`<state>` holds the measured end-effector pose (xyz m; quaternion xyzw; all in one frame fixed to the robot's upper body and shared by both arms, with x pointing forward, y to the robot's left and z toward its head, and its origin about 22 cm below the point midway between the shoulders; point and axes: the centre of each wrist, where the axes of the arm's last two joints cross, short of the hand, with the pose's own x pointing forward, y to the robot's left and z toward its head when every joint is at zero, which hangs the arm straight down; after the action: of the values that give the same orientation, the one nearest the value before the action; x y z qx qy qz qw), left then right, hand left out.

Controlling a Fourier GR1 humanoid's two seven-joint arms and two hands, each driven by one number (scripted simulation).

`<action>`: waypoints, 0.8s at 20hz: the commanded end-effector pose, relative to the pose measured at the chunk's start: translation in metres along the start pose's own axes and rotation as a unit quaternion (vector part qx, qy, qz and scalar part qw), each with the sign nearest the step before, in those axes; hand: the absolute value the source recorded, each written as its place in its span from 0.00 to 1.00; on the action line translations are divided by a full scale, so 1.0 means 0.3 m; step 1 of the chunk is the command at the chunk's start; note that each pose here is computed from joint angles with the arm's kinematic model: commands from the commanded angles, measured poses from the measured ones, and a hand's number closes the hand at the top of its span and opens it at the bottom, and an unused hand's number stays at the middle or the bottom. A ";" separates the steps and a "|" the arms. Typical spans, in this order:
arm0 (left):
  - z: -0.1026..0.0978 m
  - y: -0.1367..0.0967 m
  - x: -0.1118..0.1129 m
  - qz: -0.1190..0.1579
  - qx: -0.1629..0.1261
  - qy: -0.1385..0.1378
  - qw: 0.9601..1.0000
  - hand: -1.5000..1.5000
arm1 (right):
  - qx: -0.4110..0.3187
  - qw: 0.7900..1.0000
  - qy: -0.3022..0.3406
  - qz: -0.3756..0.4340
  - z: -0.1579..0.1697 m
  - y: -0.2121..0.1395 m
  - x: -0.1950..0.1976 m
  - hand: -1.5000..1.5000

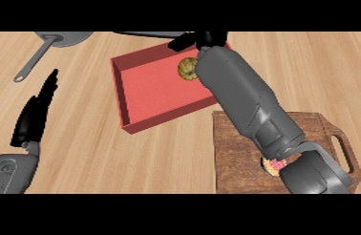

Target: Pick the squash from the cutting board and place it in the cardboard box

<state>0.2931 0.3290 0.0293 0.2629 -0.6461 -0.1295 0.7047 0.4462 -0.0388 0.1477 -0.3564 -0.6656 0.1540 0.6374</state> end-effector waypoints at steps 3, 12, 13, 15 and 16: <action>0.009 0.025 -0.041 -0.002 0.002 0.012 1.000 0.50 | -0.082 0.992 -0.032 -0.088 -0.012 -0.027 0.029 0.00; 0.081 0.064 -0.103 -0.003 0.029 0.040 0.999 0.50 | -0.095 0.977 -0.045 -0.183 -0.052 -0.107 -0.052 0.00; 0.081 0.071 -0.097 -0.001 0.039 0.040 0.998 0.50 | -0.092 0.978 -0.034 -0.185 -0.037 -0.093 -0.084 0.00; 0.088 0.056 -0.124 0.002 0.036 0.052 0.998 0.50 | -0.093 0.977 -0.026 -0.188 -0.038 -0.136 -0.166 0.00; 0.067 0.069 -0.093 0.005 0.041 0.052 0.998 0.50 | -0.108 0.977 -0.017 -0.184 -0.048 -0.155 -0.191 0.00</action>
<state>0.2682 0.3545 0.0138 0.2887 -0.6200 -0.0963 0.7232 0.4465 -0.0824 0.1472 -0.2880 -0.7475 -0.0113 0.5985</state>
